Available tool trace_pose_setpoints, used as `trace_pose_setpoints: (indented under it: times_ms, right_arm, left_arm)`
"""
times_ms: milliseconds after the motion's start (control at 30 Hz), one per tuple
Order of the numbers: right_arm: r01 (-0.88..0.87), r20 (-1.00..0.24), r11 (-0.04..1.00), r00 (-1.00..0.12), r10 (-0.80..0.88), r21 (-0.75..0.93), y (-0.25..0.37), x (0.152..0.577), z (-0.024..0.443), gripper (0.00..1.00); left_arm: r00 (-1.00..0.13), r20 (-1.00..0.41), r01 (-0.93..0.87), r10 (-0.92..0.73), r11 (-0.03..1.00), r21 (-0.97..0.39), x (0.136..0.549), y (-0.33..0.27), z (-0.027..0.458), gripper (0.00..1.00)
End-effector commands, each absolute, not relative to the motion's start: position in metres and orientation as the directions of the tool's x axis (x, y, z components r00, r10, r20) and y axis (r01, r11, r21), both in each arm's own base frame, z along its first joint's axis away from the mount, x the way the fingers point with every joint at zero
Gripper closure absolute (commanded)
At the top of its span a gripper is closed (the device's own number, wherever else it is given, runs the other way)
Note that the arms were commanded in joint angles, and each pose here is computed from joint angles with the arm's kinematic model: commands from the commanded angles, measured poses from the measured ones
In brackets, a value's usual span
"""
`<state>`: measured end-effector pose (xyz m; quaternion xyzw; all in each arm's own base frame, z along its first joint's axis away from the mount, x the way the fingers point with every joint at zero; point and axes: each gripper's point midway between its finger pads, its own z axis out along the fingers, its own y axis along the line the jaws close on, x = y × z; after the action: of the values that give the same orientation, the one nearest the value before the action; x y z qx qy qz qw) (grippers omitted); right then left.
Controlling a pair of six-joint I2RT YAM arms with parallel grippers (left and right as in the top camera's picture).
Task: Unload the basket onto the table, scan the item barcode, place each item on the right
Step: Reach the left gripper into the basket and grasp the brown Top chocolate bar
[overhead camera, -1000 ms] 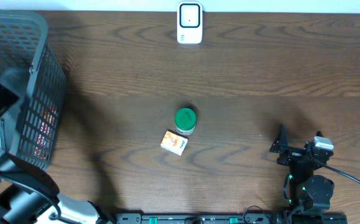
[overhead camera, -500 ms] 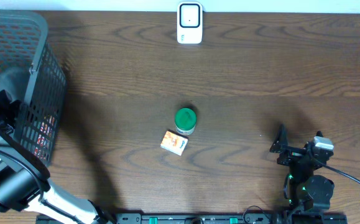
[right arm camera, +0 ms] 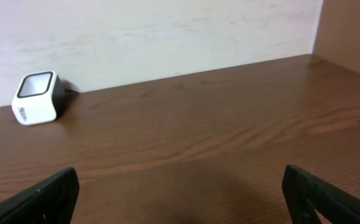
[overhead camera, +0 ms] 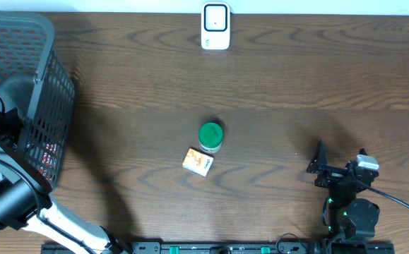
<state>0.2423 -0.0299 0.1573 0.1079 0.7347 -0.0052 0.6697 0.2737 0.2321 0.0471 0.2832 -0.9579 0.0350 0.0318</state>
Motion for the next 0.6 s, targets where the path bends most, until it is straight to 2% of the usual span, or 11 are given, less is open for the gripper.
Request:
trace_pose_setpoints:
  times_ms: [0, 567]
  right_arm:
    - [0.164, -0.987, 0.978, -0.078, 0.144, 0.129, -0.03, 0.242, 0.157, 0.01]
    - [0.164, -0.987, 0.978, -0.078, 0.144, 0.129, -0.03, 0.242, 0.157, 0.01]
  left_arm:
    - [-0.85, 0.099, -0.524, -0.518, 0.85, -0.057, 0.273, 0.229, 0.043, 0.04]
    - [-0.779, 0.112, -0.608, -0.617, 0.787, 0.109, 0.255, 0.249, 0.044, 0.06]
